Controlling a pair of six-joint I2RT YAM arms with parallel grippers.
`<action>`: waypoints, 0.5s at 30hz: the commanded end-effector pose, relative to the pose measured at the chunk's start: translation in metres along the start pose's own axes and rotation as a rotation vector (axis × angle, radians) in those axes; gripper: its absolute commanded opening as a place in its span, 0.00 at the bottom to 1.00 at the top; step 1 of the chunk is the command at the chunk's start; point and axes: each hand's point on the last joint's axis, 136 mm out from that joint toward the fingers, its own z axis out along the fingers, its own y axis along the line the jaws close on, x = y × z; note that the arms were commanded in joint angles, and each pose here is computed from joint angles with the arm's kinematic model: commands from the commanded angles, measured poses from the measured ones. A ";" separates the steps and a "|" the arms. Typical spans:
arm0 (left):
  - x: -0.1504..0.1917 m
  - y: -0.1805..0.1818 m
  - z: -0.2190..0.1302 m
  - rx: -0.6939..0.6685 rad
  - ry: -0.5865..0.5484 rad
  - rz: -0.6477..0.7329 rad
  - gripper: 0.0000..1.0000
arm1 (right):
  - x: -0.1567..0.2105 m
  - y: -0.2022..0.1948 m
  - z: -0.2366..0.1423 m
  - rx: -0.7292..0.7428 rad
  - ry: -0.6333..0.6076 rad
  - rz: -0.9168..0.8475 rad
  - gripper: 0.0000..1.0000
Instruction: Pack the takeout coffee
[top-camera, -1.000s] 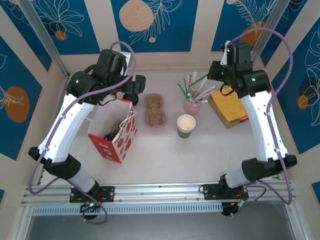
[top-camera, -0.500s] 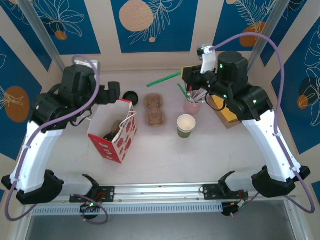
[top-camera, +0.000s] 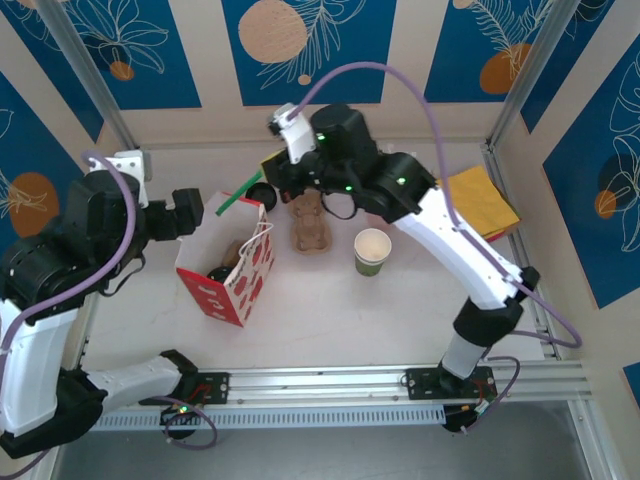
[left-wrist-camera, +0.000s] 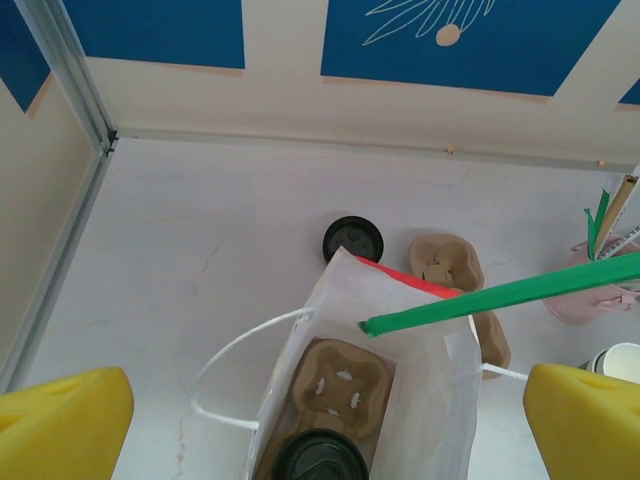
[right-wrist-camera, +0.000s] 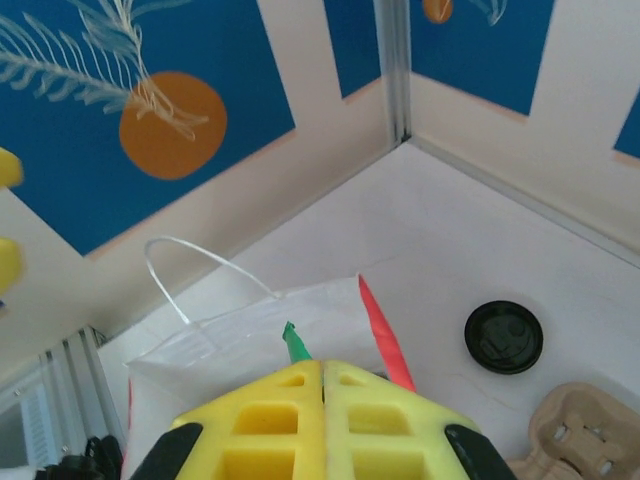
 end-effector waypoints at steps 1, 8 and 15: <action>0.006 0.010 -0.002 -0.039 0.015 -0.003 1.00 | 0.019 0.003 0.019 0.036 0.085 -0.080 0.00; 0.010 0.011 -0.003 -0.031 0.028 0.011 1.00 | 0.052 0.002 0.068 0.050 0.194 -0.105 0.00; 0.016 -0.001 0.000 0.026 0.063 0.047 1.00 | 0.077 -0.001 0.107 0.025 0.268 -0.090 0.00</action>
